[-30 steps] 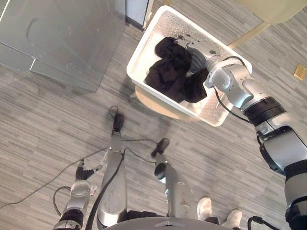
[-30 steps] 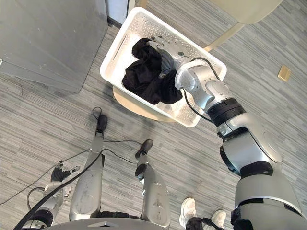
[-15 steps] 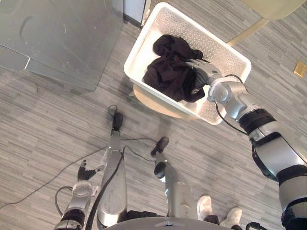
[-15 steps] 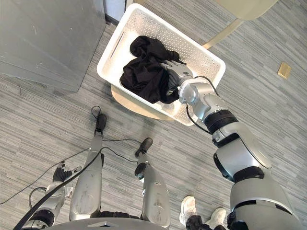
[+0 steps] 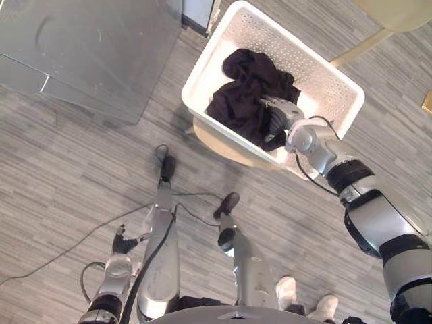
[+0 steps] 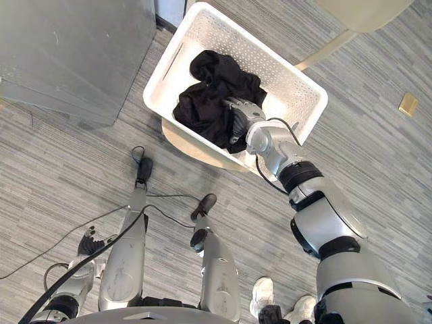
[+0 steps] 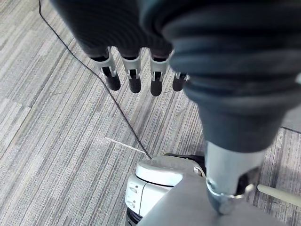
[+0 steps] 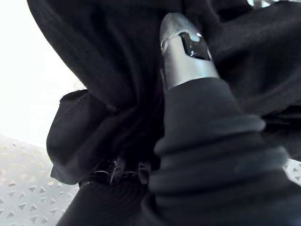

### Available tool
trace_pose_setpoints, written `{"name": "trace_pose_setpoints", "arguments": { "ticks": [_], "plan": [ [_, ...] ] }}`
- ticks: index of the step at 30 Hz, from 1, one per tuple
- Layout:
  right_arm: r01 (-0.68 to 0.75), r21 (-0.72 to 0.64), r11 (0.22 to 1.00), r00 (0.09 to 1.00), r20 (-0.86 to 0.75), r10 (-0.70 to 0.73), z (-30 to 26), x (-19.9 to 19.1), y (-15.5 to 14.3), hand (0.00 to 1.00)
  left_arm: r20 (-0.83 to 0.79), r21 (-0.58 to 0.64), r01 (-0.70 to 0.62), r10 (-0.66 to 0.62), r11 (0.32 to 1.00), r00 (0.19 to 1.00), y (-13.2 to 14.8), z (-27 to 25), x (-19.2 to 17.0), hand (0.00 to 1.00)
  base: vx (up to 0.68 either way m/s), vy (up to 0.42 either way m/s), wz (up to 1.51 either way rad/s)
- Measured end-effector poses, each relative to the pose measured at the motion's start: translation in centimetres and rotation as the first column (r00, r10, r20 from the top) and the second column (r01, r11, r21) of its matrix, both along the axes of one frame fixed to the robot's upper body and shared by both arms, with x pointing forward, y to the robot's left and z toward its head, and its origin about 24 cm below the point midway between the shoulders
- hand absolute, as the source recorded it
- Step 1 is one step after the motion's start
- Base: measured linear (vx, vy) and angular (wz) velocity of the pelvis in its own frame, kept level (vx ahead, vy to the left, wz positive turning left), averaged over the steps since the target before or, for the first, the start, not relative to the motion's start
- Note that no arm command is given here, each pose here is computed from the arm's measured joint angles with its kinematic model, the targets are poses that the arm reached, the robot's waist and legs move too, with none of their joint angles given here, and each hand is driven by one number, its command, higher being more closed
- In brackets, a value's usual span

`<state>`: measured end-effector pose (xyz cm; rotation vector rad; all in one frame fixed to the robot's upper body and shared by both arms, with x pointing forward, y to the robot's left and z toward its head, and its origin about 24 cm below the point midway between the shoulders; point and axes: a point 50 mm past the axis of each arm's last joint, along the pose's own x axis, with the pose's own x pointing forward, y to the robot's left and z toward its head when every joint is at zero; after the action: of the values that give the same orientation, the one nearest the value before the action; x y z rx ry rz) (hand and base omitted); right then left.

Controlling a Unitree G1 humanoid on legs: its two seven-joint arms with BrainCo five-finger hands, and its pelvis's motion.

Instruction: Pick up the laundry basket with both hands and put the clothes into the washing machine.

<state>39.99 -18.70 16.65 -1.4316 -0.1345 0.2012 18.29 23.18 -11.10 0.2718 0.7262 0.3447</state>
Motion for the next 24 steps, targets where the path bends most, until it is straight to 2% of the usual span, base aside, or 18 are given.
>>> {"name": "trace_pose_setpoints", "arguments": {
  "ticks": [7, 8, 16, 24],
  "plan": [
    [0.092, 0.075, 0.993, 0.995, 0.024, -0.094, -0.9, 0.3, -0.7, 0.00, 0.001, 0.012, -0.008, 0.008, 1.000, 1.000, -0.3, -0.1, 0.0, 0.00, 0.03, -0.009, 0.03],
    [0.107, 0.092, 0.990, 0.993, 0.031, -0.111, -0.9, 0.4, -0.9, 1.00, 0.002, 0.014, -0.011, 0.011, 1.000, 1.000, -0.4, -0.1, 0.0, 0.00, 0.00, 0.000, 0.00],
    [0.160, 0.104, 0.982, 0.985, 0.053, -0.166, -0.7, 0.4, -2.0, 1.00, 0.001, 0.005, -0.013, 0.013, 1.000, 1.000, -0.8, -0.2, 0.0, 0.00, 0.03, -0.008, 0.02],
    [0.179, 0.090, 0.980, 0.984, -0.015, -0.179, -2.4, 0.1, -2.5, 1.00, -0.001, 0.005, 0.003, -0.003, 1.000, 1.000, -1.1, -0.2, 0.0, 0.00, 0.01, -0.006, 0.00]
  ]
}}
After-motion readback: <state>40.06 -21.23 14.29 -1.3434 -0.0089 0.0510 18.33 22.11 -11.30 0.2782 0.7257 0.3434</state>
